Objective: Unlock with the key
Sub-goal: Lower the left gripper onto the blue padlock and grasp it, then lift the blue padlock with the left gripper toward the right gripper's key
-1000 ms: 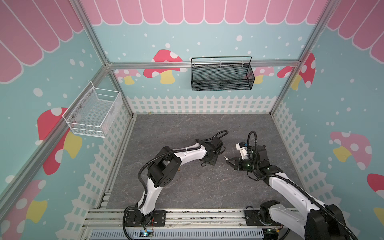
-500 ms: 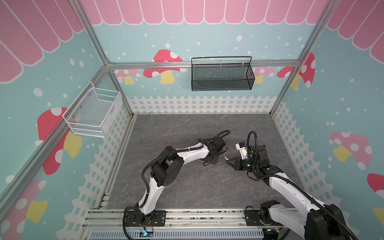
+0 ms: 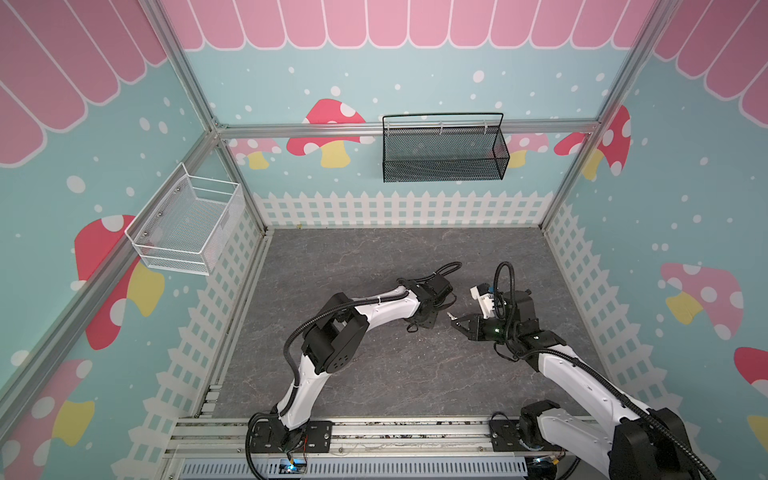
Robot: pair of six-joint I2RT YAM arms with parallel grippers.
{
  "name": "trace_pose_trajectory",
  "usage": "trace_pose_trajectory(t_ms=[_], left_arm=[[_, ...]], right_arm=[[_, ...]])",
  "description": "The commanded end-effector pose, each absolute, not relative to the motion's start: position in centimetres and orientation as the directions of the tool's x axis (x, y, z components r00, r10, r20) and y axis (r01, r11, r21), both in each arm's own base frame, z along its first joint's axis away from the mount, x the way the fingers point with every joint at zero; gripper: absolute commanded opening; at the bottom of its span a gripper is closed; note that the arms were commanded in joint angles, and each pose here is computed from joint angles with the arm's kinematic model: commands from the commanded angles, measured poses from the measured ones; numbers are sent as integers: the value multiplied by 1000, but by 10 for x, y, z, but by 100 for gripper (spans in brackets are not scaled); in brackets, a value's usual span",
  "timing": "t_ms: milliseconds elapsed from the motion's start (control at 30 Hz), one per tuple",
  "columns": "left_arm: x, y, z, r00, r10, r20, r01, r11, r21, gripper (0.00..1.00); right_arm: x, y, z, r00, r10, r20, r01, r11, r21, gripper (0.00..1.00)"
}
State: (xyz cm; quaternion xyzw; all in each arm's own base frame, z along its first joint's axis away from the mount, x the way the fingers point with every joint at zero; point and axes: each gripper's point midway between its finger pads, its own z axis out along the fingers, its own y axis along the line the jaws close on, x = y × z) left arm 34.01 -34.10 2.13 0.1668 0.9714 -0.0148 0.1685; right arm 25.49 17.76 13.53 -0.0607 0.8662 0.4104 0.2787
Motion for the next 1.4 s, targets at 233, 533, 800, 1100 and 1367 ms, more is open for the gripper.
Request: trace_pose_trajectory(t_ms=[233, 533, 800, 1100, 1367], left_arm=[[342, -330, 49, -908, 215, -360, 219, 975, 32, 4], [341, -328, 137, -854, -334, -400, -158, 898, -411, 0], [319, -322, 168, -750, -608, -260, -327, 683, -653, 0], [309, -313, 188, -688, -686, -237, -360, 606, -709, 0], [309, -307, 186, -660, -716, -226, -386, 581, -717, 0]], right_arm=[[255, 173, 140, -830, 120, -545, -333, 677, 656, 0], [252, 194, 134, -795, 101, -598, -314, 775, 548, 0], [250, 235, 147, -727, 192, -659, -332, 742, 582, 0], [258, 254, 161, -688, 266, -675, -327, 716, 616, 0], [255, 261, 162, -686, 267, -677, -335, 710, 620, 0]])
